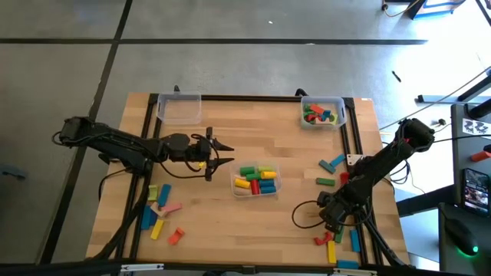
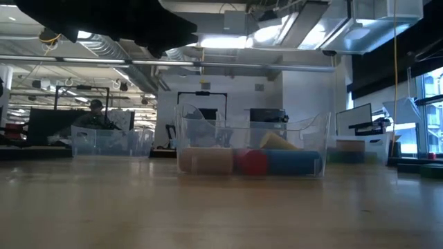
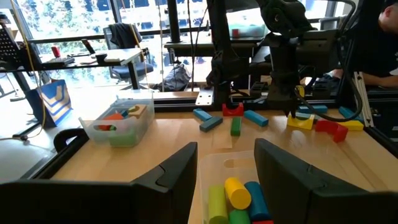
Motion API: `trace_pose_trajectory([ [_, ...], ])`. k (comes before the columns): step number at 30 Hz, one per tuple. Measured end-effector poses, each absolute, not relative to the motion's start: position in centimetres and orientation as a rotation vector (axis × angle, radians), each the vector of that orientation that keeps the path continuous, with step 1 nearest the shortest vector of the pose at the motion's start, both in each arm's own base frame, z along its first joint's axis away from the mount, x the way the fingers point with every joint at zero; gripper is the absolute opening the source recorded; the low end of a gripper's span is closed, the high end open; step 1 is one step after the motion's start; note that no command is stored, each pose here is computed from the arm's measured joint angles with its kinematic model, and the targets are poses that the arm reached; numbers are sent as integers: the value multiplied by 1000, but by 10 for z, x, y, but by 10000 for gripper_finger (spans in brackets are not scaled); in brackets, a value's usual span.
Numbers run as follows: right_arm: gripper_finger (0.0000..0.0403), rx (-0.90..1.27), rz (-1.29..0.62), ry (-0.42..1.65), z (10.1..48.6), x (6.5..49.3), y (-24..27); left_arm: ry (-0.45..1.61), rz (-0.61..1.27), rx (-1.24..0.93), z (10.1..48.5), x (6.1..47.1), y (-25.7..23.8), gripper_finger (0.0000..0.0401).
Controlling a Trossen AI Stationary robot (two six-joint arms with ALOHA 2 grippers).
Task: Sort blocks by size
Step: Put the yellow arch block into the top right transparent bin
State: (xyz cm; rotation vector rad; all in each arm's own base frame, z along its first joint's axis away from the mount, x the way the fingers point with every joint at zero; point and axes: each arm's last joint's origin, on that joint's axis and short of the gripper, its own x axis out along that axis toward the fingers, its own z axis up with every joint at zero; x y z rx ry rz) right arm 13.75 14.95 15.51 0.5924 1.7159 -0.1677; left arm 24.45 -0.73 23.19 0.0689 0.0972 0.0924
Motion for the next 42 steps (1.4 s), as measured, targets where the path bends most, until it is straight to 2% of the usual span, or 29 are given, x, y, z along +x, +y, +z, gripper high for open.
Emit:
trace_pose_trajectory([
  [8, 14, 582, -121, 1714, 159, 140, 152, 98, 92, 67, 232, 245, -7, 155],
  [17, 17, 485, -180, 1690, 199, 149, 155, 98, 93, 67, 232, 245, -7, 155],
  [24, 18, 383, -208, 1483, 235, 177, 142, 97, 92, 66, 232, 245, -7, 155],
  [32, 18, 250, -292, 1334, 256, 212, 94, 97, 92, 61, 232, 245, -8, 155],
  [42, 19, 92, -587, 1298, 264, 231, -8, 97, 92, 61, 232, 245, -8, 155],
])
